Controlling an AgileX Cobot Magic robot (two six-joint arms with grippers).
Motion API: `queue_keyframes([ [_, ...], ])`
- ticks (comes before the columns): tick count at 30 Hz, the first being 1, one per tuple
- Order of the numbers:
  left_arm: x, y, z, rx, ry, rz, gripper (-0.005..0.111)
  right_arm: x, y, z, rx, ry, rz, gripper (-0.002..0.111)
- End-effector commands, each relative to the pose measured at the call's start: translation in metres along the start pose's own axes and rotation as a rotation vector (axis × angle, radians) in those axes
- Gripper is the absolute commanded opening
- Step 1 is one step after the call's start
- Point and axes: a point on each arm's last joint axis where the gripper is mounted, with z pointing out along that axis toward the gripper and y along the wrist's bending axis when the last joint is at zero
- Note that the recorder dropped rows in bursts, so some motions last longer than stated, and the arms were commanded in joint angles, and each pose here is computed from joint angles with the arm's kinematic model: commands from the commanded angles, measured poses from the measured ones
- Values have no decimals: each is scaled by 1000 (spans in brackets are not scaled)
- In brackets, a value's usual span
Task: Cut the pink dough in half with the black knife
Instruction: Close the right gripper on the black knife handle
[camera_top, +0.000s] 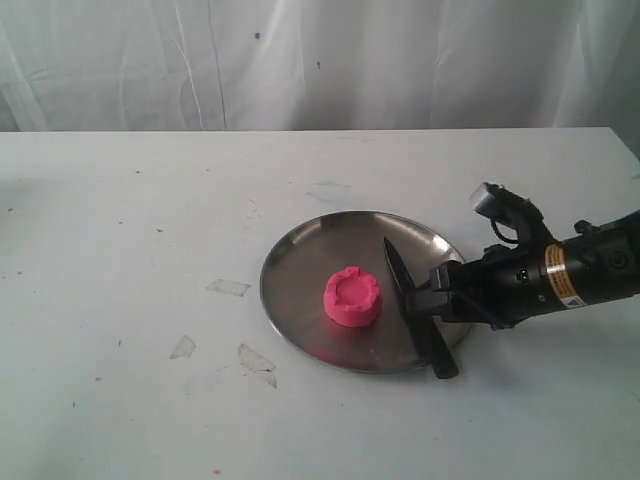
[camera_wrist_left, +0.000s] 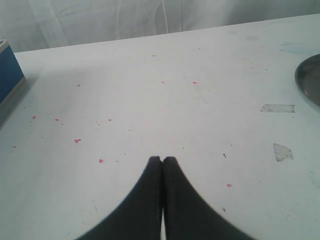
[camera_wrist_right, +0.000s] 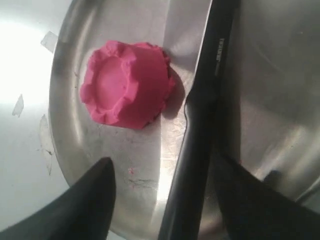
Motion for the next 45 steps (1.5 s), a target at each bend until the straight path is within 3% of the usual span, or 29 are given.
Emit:
queue_keyframes([
  [1,1,0,0,-1,-3,-10,0,-2,-5,6,-11,23,4,56],
  [28,1,0,0,-1,-3,-10,0,10,-27,37,-70,120,77,55],
  [45,1,0,0,-1,-3,-10,0,11,-29,37,-41,118,88,26],
])
